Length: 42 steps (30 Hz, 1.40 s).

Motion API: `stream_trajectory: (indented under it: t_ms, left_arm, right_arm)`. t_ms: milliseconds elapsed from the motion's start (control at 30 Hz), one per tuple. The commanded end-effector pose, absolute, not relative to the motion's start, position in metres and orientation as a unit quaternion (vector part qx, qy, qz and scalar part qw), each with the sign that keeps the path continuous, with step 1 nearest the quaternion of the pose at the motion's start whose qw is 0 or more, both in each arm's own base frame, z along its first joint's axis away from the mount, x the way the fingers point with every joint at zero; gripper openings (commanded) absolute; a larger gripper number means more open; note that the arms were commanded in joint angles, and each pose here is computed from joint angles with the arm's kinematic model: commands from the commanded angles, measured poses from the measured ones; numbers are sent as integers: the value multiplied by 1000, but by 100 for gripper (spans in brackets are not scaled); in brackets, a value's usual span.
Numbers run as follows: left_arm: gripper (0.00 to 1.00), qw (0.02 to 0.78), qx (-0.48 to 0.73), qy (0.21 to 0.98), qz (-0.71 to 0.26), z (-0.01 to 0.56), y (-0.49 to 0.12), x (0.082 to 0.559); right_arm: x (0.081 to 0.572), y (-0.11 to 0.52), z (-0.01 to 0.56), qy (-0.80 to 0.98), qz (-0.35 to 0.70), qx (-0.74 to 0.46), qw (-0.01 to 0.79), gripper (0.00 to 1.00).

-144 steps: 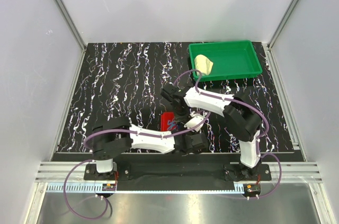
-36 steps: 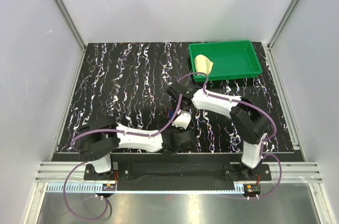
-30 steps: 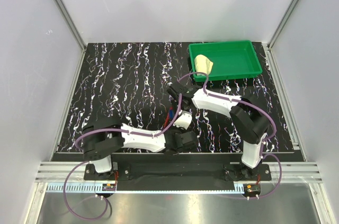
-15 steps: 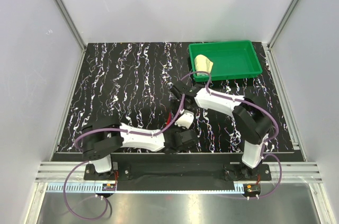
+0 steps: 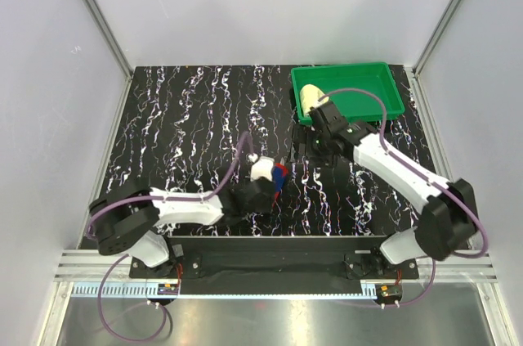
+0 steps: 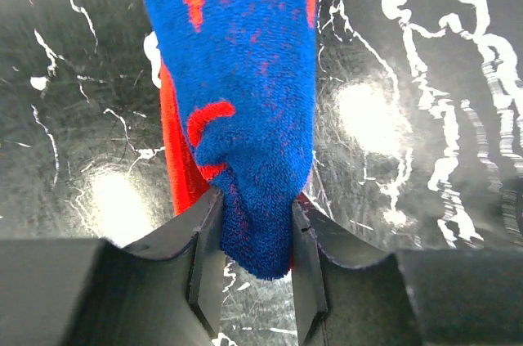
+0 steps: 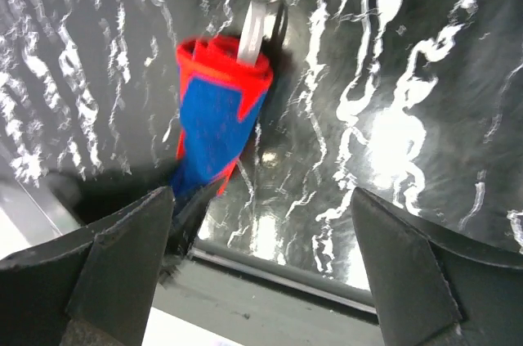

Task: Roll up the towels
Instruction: Roll the towel, then place the rolled towel into the container

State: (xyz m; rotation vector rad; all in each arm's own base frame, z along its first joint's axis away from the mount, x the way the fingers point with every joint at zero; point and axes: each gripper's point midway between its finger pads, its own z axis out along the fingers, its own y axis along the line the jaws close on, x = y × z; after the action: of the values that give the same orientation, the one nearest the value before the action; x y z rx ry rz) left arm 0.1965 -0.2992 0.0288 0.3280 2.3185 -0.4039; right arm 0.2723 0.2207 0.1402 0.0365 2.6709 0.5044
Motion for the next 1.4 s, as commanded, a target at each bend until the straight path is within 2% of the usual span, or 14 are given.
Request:
stream_trajectory:
  t_ms: [0,33,167,433,633,1033,1133,1267,1300,1367]
  left_arm:
    - [0,288,104,919,-247,10,-291,171]
    - [0,284,75,920,-261,10,-285,178]
    - [0,252,43,907,-336,11,-286,177]
    - [0,217,7,898,-382,3,-282,180]
    - [0,198,-5,894,-402,-2,-280,181]
    - [0,185,-15,885,-426,-7,-277,180]
    - [0,177,-18,884,-433,-10,-277,178]
    - [0,173,-21,880,-442,-11,-276,178]
    - [0,175,-20,878,-444,-10,-276,178]
    - [0,176,-17,874,-452,-7,-278,179]
  right_arm:
    - [260,240,140,941,258,13,217,95]
    - [264,247,146,929,287,21,232,95]
    - [246,262,125,913,351,25,206,94]
    - [250,294,104,877,429,47,210,93]
    - [248,316,82,882,424,38,201,92]
    - [259,319,47,902,380,60,197,83]
    - [261,326,45,903,374,61,203,78]
    - [259,332,44,902,374,59,207,48]
    - [258,333,46,902,374,59,208,32]
    - [261,332,54,900,373,59,217,21]
